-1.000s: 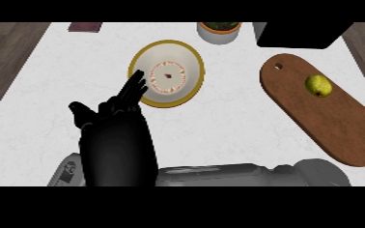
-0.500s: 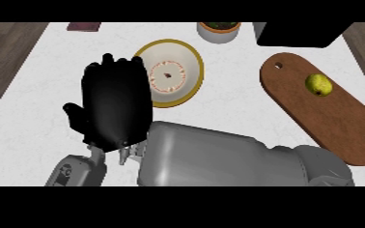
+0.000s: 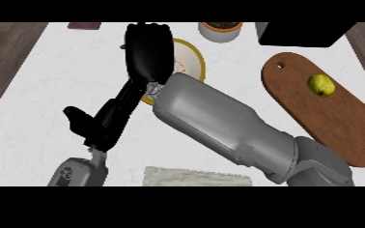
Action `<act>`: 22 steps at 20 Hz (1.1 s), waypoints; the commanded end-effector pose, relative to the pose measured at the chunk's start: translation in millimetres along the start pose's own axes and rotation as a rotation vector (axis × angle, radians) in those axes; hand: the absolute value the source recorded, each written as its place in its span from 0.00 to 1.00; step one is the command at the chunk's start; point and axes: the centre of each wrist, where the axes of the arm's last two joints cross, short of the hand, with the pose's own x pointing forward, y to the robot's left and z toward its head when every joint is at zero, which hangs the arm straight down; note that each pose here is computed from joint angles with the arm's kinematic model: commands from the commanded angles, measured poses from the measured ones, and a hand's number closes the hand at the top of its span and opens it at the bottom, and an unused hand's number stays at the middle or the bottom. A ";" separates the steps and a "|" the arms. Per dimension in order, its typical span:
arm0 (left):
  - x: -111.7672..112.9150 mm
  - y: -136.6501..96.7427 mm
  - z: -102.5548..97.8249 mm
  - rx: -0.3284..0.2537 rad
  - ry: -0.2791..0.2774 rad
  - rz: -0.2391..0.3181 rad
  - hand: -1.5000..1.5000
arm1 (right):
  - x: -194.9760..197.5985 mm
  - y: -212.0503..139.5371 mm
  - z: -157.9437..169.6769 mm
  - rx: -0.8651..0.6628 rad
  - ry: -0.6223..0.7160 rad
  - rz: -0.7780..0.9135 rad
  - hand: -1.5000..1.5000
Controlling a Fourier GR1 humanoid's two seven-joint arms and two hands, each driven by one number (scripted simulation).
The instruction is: Pick the bell pepper from the placemat and place it in the bowl
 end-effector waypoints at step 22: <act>5.9 -2.4 -9.8 -0.058 -0.012 -0.027 0.50 | -105.3 49.0 -44.4 -0.109 0.255 -0.464 0.00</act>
